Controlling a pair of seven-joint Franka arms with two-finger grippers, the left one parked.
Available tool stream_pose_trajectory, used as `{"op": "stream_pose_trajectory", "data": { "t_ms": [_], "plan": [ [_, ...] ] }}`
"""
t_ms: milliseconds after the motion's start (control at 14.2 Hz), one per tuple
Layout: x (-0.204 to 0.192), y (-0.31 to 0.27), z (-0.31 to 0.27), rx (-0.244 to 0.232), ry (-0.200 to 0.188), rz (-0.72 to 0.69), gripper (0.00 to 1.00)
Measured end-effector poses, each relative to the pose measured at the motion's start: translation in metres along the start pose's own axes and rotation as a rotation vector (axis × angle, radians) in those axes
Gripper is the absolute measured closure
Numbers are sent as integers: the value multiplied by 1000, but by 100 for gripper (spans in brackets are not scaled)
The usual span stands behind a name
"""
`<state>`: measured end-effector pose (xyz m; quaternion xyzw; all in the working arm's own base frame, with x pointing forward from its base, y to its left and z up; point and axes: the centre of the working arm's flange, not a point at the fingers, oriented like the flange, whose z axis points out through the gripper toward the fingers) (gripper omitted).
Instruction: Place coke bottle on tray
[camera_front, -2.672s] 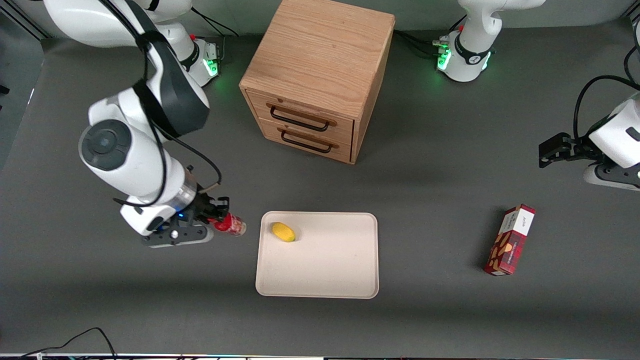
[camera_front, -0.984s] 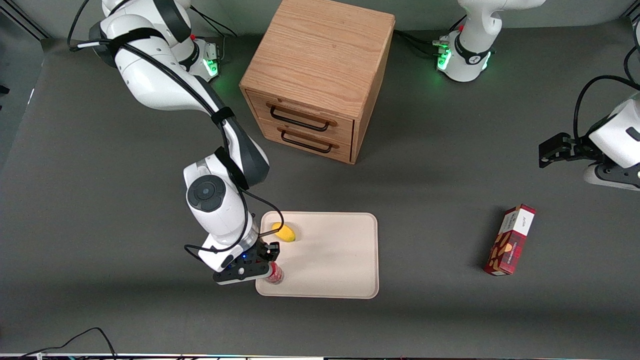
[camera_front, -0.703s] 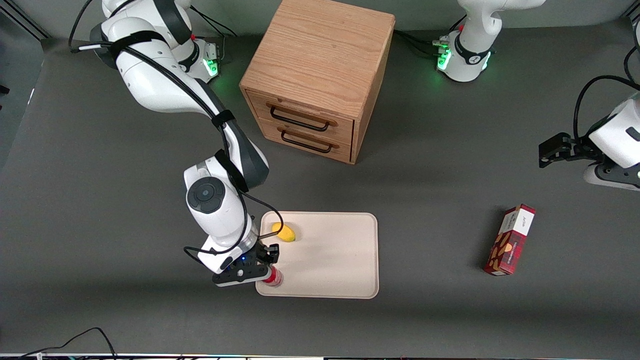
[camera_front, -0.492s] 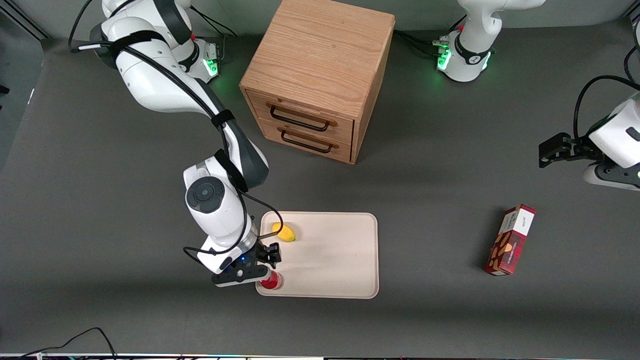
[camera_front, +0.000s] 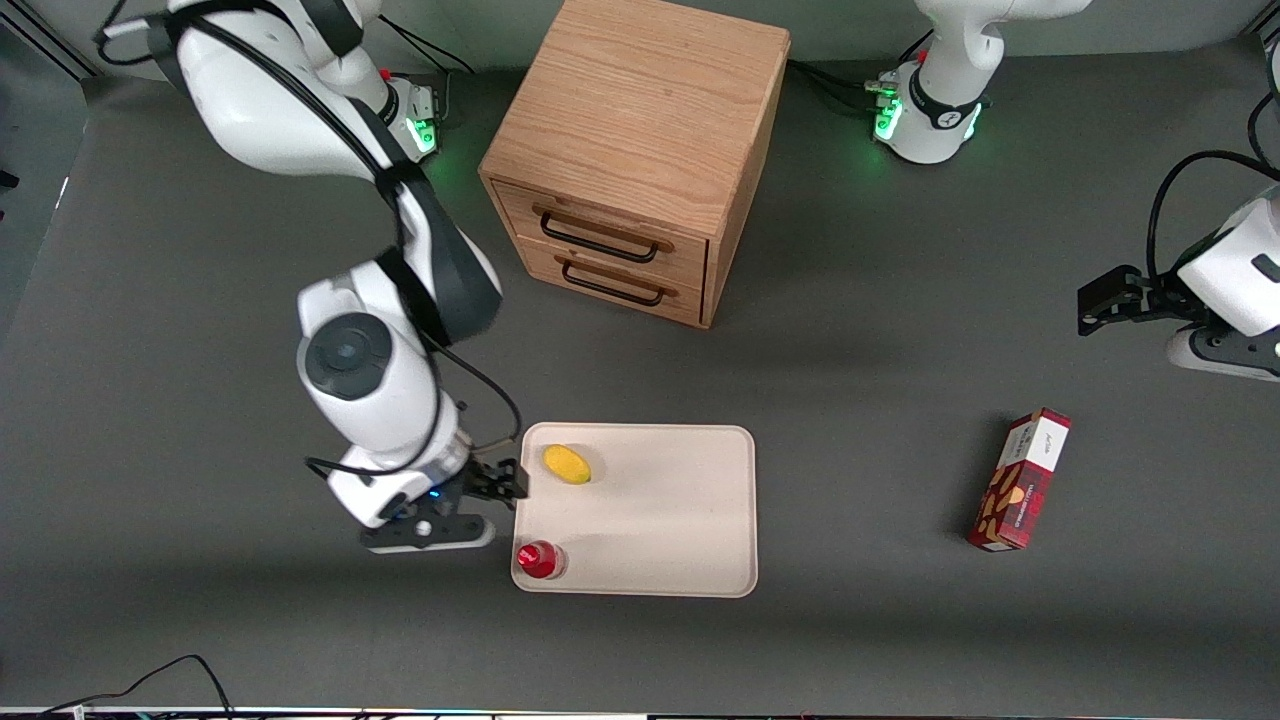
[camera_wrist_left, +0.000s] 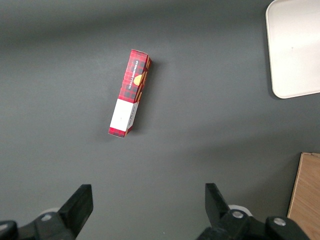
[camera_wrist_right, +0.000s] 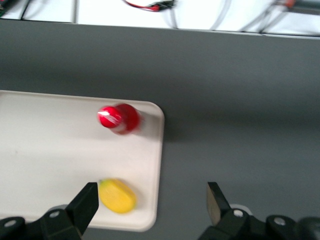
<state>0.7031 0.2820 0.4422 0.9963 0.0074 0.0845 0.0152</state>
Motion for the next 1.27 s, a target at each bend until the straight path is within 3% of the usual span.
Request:
{"op": "stream_pose_trajectory", "data": {
  "t_ms": [281,844,1266],
  "plan": [
    [-30,83,-60,-22,-42,80,0],
    [-111,216,-166,-36,-68,140,0],
    [-125,240,-183,-25,-91,163,0]
  ]
}}
